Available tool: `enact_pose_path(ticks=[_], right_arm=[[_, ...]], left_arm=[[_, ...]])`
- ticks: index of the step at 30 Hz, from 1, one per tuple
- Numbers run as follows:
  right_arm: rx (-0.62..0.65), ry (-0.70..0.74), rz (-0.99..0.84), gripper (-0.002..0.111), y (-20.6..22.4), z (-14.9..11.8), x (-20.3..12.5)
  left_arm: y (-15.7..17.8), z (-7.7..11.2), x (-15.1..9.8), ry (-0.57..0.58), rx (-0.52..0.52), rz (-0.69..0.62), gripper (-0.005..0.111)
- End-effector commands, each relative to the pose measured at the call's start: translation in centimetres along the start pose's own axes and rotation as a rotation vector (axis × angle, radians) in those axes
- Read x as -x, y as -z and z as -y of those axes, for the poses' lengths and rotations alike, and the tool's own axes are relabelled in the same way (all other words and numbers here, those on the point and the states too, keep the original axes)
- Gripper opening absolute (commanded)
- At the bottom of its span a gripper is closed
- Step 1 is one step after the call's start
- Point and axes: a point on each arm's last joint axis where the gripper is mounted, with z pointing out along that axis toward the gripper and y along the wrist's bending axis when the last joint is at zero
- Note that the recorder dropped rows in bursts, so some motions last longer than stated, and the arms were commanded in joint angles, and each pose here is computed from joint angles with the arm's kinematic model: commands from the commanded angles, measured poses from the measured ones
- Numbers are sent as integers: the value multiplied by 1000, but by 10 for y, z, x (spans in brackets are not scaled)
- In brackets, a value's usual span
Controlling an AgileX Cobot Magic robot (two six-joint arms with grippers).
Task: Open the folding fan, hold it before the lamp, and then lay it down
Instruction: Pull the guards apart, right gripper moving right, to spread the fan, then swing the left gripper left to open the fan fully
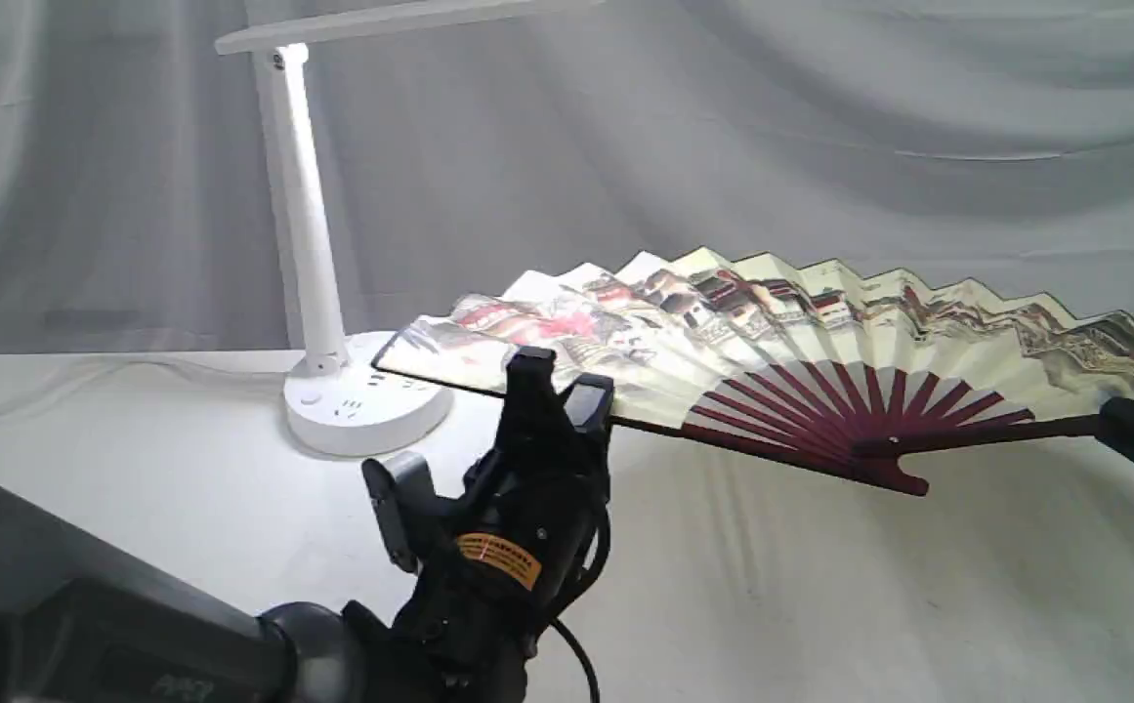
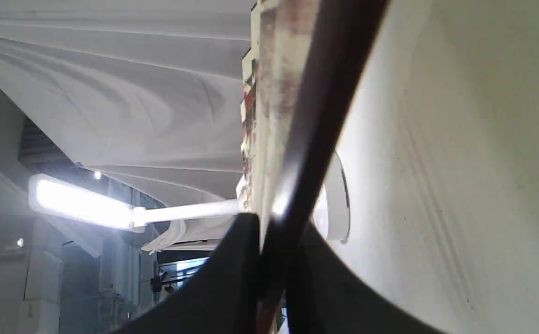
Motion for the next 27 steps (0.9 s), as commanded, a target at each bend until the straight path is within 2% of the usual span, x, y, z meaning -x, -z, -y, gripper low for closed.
enact_pose_path(ticks=[1, 6, 10, 14, 20, 27], right_arm=[[-68, 47, 65, 0, 7, 6, 7], [-68, 45, 64, 0, 7, 6, 7], [-68, 45, 63, 0, 6, 6, 7], [-65, 47, 62, 0, 6, 2, 6], [-46, 111, 47, 0, 2, -20, -2], [-25, 162, 29, 0, -2, -42, -11]], left_arm=[[-2, 21, 15, 109, -112, 139, 0], [-1, 30, 20, 152, -127, 193, 0], [0, 46, 20, 135, -155, 206, 0], [0, 53, 19, 129, -167, 208, 0], [1, 53, 20, 135, -168, 207, 0], [7, 69, 24, 170, -186, 247, 0]])
